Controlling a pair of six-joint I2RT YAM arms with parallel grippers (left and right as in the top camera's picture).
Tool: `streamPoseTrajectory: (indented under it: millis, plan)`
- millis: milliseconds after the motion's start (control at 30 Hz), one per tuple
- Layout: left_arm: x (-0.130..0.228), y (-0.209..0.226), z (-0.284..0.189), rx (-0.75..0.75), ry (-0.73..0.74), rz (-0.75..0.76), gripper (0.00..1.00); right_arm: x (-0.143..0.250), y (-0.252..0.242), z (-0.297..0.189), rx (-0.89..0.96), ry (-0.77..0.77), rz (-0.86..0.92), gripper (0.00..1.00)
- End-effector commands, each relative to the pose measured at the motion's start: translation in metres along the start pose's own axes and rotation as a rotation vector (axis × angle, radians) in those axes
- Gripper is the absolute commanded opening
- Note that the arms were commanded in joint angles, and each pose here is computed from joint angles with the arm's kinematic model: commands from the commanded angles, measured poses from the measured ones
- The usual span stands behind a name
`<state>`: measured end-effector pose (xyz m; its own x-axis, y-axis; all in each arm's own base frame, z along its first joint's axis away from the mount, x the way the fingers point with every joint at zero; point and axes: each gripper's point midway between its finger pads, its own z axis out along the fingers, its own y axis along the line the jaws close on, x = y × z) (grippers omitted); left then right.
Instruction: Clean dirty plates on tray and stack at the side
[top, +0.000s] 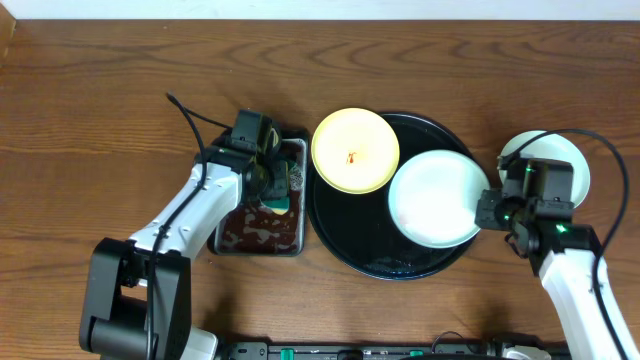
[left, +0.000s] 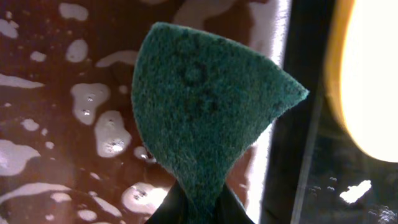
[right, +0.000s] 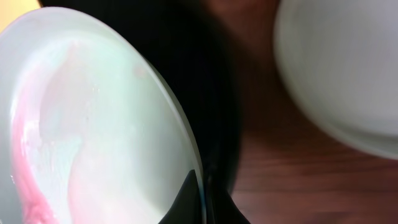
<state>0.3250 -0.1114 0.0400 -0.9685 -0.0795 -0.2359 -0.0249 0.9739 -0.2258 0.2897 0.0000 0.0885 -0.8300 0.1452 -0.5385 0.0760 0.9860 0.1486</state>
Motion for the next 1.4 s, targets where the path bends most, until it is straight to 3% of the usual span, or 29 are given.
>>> streamPoseTrajectory:
  millis: [0, 367, 600, 833, 1067, 1367]
  plan:
    - [0.005, 0.01, 0.006, -0.039, -0.004, 0.024, 0.08, -0.019, -0.009, -0.019, 0.09, -0.089, -0.032, 0.01]
    - [0.012, 0.013, 0.01, -0.043, 0.007, 0.022, 0.08, -0.048, 0.01, -0.048, 0.298, -0.217, -0.197, 0.01]
    - [0.012, 0.013, 0.01, -0.043, 0.007, 0.023, 0.11, -0.059, 0.023, -0.054, 0.331, -0.106, -0.27, 0.01]
    - [0.011, 0.013, 0.01, -0.042, 0.004, 0.023, 0.11, -0.076, 0.008, -0.058, 0.547, -0.017, -0.341, 0.01]
    - [0.011, 0.013, 0.01, -0.042, 0.004, 0.023, 0.11, -0.086, 0.031, -0.067, 0.726, -0.111, -0.488, 0.01]
    - [0.011, 0.013, 0.01, -0.042, 0.005, 0.023, 0.12, -0.103, 0.085, -0.089, 0.779, -0.334, -0.584, 0.01]
